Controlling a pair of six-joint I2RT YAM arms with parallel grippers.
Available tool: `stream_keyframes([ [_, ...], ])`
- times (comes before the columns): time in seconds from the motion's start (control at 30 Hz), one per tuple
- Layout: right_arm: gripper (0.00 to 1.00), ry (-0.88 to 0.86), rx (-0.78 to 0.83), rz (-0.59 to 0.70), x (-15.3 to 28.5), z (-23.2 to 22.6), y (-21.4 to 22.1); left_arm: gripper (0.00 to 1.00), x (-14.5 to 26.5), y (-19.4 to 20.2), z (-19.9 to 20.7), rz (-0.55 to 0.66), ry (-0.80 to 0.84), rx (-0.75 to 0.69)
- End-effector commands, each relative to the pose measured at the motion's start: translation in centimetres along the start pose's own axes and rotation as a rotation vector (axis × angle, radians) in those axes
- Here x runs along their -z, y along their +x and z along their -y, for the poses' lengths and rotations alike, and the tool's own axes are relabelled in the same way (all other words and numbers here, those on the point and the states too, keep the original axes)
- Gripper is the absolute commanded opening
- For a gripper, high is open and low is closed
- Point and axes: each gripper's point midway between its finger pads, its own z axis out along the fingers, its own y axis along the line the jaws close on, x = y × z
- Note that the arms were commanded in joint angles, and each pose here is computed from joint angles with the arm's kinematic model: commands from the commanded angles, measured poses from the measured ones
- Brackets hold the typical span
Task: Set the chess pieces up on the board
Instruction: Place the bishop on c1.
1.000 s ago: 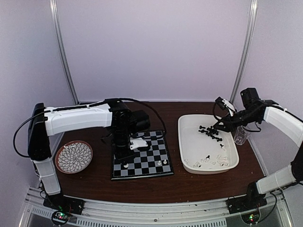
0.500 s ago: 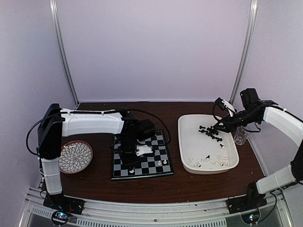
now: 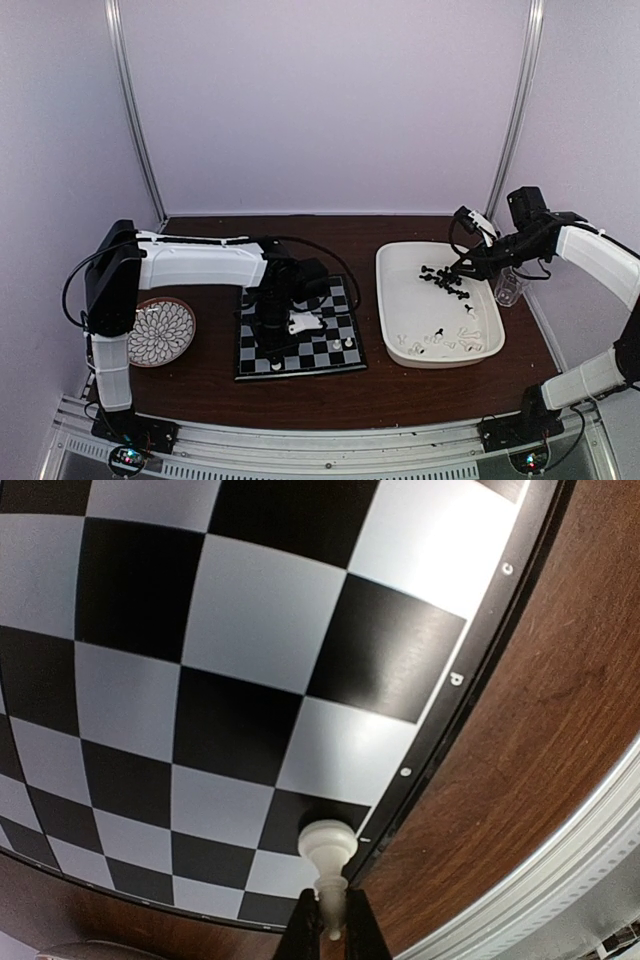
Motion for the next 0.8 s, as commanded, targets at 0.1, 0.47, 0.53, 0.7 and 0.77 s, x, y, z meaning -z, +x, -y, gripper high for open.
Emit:
stream_keyframes([
  [0.1, 0.29, 0.006, -0.005, -0.005, -0.2, 0.3, 0.4, 0.0, -0.5, -0.4, -0.5, 0.0, -0.033, -0.014],
  [0.47, 0.29, 0.005, -0.007, -0.004, -0.1, 0.2, 0.4, 0.24, 0.6, -1.0, -1.1, 0.046, -0.075, -0.001],
  [0.53, 0.29, 0.004, -0.006, -0.001, -0.1, 0.2, 0.3, 0.26, 0.8, -1.1, -1.1, 0.052, -0.073, -0.001],
  [0.7, 0.29, 0.003, -0.007, -0.002, -0.1, 0.1, 0.4, 0.33, 2.5, -1.7, 0.0, 0.115, -0.018, -0.002],
  [0.77, 0.29, 0.001, -0.007, -0.001, 0.0, 0.1, 0.3, 0.35, 4.0, -1.9, 0.2, 0.164, -0.015, -0.003],
])
